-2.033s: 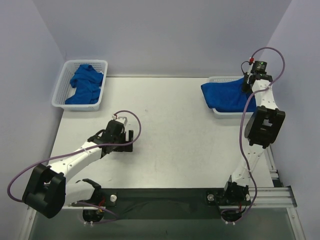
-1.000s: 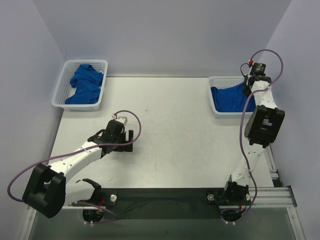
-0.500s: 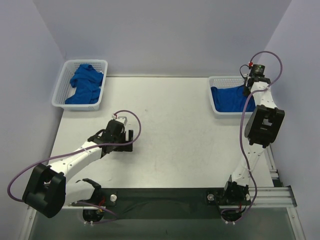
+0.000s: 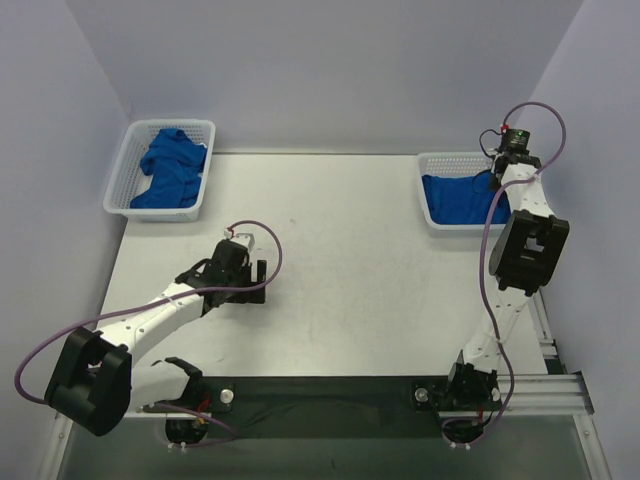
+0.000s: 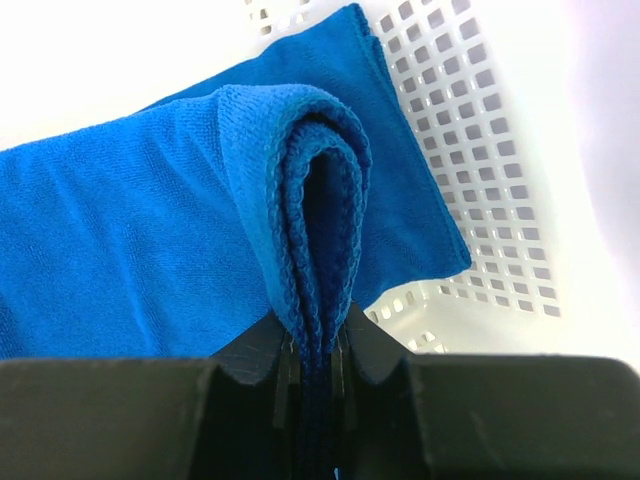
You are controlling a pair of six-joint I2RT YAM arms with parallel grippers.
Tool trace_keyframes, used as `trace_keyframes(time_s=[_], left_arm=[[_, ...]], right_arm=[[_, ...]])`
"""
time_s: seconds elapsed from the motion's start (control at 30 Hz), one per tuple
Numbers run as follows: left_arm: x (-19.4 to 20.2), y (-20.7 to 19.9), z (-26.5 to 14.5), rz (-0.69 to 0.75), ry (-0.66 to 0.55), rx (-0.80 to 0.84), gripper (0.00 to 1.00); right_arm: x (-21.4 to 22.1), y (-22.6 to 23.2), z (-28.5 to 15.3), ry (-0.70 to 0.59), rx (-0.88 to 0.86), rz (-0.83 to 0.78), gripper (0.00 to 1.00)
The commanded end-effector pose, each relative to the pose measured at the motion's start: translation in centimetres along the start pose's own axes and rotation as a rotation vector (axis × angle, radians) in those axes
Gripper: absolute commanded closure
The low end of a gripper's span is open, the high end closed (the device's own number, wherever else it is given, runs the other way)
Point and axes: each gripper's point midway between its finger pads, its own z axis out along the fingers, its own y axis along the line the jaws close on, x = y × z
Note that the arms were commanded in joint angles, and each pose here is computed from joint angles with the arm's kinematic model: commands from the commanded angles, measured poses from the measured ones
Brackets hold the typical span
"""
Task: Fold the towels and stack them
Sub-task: Neatly place the folded towel into the bin
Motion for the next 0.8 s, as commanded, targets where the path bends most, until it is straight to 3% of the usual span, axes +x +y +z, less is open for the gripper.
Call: trace_keyframes(time_s=[0.0, 0.3, 0.5, 0.6, 0.77], left_arm=[[-1.7, -0.4, -0.5, -0.009, -0.058, 0.007, 0.1], [-1.8, -0.3, -0.7, -0.007, -0.068, 0.007, 0.1], [-1.9, -0.2, -0.8, -0.009, -0.073, 0.003, 0.09], [-2.1, -0.2, -1.0, -0.012, -0.083, 0.001, 0.1], [-2.2, -0.2, -1.1, -0.014, -0.087, 0.004, 0.1]], right_arm=[[-0.5, -1.4, 0.2, -0.019, 0.061, 0.026, 0.9], [-0.9, -1.4, 2.1, -0.057, 0.084, 0.008, 0.89], [-1.2, -3.1, 1.8, -0.066, 0.178, 0.024, 0.44], [-1.7, -4.4, 0.5, -0.089, 0.24, 0.054, 0.36], [-3.0, -4.4, -1.6, -0.141, 0.21, 0.091, 0.35]])
